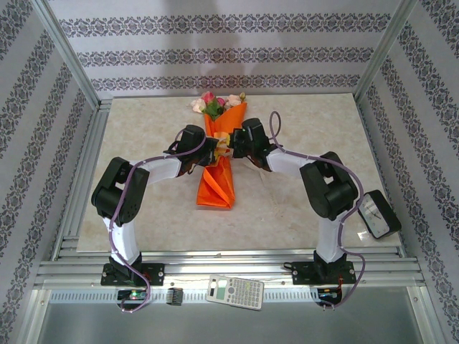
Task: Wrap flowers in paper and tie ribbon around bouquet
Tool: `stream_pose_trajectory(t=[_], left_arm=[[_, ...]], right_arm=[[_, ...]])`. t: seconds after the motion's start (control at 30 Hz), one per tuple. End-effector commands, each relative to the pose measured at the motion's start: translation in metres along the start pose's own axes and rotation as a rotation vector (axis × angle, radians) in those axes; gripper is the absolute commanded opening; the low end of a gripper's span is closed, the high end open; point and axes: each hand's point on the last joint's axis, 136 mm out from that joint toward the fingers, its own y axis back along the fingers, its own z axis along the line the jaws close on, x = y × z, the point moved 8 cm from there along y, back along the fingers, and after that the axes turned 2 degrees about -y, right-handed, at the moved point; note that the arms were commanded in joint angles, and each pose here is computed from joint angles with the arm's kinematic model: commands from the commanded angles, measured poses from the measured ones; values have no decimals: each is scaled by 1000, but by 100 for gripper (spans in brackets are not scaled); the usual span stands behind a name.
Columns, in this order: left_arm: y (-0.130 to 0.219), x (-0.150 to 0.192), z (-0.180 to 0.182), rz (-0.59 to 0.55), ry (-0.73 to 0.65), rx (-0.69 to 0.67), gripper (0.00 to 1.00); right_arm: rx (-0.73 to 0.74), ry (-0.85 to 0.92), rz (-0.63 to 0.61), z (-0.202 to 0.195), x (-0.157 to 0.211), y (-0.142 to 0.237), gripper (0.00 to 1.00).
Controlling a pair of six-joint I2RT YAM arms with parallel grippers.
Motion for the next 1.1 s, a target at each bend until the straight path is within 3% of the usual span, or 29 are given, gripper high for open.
stream_pose_trajectory(t=[0.0, 0.17, 0.3, 0.47, 0.57, 0.73, 0.77, 0.8, 0.9, 1.07], left_arm=[[6, 0, -17, -16, -10, 52, 35], [10, 0, -17, -24, -8, 53, 36], [27, 3, -28, -35, -13, 62, 45], [76, -6, -31, -144, -70, -96, 54], [88, -23, -14, -157, -6, -205, 58], [71, -44, 8, -119, 165, -220, 74], [63, -45, 9, -104, 185, -213, 80], [54, -47, 10, -91, 205, -205, 99], [32, -47, 14, -48, 279, -185, 100], [30, -38, 3, -75, 324, -172, 100]], right_arm=[[-21, 25, -35, 3, -9, 11, 0], [-16, 26, -42, 0, -16, 18, 0], [-20, 25, -41, -3, -21, 19, 0], [-34, 30, -26, 0, -21, 15, 0], [-41, 33, -23, 1, -22, 14, 0], [-38, 39, -20, 1, -23, 12, 0], [-39, 42, -16, 1, -22, 12, 0], [-36, 43, -16, 0, -22, 11, 0], [-35, 44, -15, -1, -22, 11, 0], [-31, 45, -18, -1, -23, 11, 0]])
